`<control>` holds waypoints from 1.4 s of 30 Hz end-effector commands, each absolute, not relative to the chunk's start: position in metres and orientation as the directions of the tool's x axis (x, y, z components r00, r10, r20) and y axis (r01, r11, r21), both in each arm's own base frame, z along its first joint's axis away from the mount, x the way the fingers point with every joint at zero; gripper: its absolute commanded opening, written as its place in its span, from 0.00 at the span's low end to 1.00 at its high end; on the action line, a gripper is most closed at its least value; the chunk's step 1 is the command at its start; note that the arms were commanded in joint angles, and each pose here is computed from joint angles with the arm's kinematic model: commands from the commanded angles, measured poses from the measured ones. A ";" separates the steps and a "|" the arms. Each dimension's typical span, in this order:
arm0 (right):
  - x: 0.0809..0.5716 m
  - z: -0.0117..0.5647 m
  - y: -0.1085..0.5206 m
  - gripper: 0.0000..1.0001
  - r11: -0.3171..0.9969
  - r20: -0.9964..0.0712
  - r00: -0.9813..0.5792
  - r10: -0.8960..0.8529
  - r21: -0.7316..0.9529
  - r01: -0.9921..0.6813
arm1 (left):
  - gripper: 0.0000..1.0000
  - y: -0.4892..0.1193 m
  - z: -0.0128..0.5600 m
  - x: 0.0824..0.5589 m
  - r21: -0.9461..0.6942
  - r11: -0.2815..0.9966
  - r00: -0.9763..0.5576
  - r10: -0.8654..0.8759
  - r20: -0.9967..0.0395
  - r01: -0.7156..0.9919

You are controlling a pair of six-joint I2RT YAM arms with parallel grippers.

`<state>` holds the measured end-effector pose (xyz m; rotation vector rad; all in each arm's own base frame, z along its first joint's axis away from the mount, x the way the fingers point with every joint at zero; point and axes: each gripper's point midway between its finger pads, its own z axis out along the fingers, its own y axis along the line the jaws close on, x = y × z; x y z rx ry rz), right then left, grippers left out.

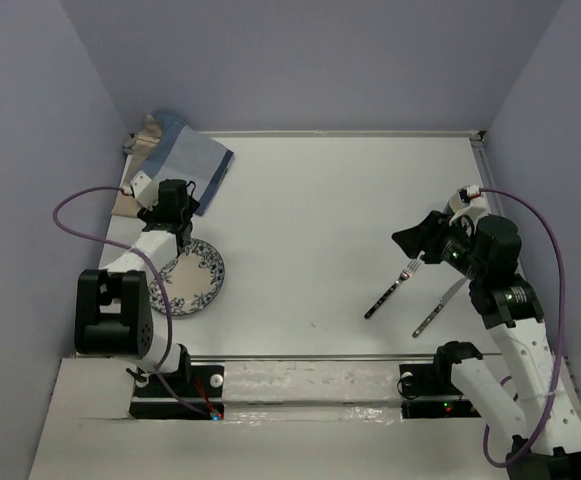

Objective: Set the dinner table for one person

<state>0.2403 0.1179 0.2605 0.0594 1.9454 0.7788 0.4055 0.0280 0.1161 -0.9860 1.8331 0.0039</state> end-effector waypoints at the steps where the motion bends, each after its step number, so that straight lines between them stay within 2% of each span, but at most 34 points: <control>1: 0.249 0.262 0.120 0.58 0.790 -0.804 -0.471 0.364 0.534 -0.301 | 0.73 0.037 0.130 0.430 -0.402 0.658 -0.118 -0.598 -0.793 -0.637; 15: 0.254 0.257 0.124 0.59 0.800 -0.809 -0.478 0.343 0.518 -0.302 | 0.71 0.035 0.089 0.443 -0.347 0.672 -0.206 -0.600 -0.773 -0.654; 26: 0.255 0.256 0.124 0.59 0.800 -0.806 -0.482 0.343 0.520 -0.299 | 0.65 0.034 0.077 0.457 -0.349 0.674 -0.225 -0.611 -0.759 -0.651; 35: 0.252 0.256 0.123 0.59 0.801 -0.806 -0.483 0.343 0.519 -0.297 | 0.54 0.033 0.064 0.460 -0.361 0.669 -0.229 -0.625 -0.746 -0.650; 42: 0.253 0.254 0.124 0.59 0.799 -0.804 -0.485 0.344 0.522 -0.298 | 0.53 0.033 0.061 0.461 -0.358 0.666 -0.231 -0.627 -0.744 -0.655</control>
